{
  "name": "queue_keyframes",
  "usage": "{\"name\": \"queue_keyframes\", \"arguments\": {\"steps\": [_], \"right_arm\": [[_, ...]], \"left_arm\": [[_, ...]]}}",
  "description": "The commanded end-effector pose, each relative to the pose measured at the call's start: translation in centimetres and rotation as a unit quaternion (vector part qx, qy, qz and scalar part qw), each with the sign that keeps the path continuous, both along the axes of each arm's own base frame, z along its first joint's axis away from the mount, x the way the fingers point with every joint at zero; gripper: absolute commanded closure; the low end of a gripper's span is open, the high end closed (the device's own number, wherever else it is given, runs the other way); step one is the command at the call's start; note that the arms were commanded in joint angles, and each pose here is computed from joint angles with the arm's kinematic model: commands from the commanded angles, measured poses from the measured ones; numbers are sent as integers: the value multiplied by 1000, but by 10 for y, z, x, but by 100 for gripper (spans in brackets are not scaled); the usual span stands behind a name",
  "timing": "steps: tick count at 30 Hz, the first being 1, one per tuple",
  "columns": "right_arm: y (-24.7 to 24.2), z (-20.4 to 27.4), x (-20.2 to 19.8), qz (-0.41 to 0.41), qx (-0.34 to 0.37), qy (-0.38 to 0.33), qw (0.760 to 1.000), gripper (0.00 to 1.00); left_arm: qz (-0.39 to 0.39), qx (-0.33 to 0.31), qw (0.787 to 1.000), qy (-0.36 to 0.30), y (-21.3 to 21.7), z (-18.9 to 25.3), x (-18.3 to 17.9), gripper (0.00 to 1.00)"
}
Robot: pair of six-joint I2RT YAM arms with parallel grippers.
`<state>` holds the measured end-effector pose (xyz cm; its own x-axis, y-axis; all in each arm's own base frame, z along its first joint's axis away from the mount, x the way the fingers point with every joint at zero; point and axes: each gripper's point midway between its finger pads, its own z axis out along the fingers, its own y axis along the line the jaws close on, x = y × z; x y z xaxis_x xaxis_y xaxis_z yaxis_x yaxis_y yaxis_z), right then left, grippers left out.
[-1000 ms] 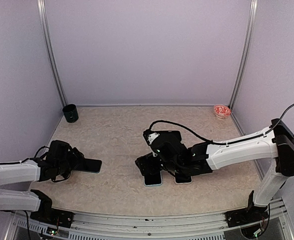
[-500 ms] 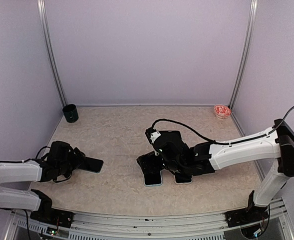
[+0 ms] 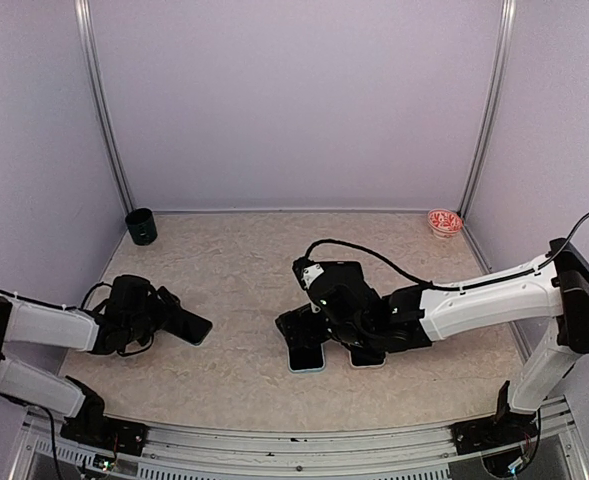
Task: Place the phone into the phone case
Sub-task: Move the phone to the center of the board.
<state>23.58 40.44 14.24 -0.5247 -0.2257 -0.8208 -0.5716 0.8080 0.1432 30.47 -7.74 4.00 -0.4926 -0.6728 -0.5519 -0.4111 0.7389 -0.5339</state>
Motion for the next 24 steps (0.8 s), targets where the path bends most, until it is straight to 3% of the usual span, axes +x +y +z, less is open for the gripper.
{"name": "queue_keyframes", "arguments": {"steps": [1, 9, 24], "right_arm": [[-10, 7, 5, -18, 10, -8, 1000, 0], [-18, 8, 11, -27, 0, -15, 1000, 0], [-110, 30, 77, -96, -11, -20, 995, 0]], "left_arm": [[-54, -12, 998, 18, -27, -14, -2, 1], [-111, -12, 994, 22, -69, -17, 17, 1], [-180, -42, 982, 43, -141, -29, -11, 1]]}}
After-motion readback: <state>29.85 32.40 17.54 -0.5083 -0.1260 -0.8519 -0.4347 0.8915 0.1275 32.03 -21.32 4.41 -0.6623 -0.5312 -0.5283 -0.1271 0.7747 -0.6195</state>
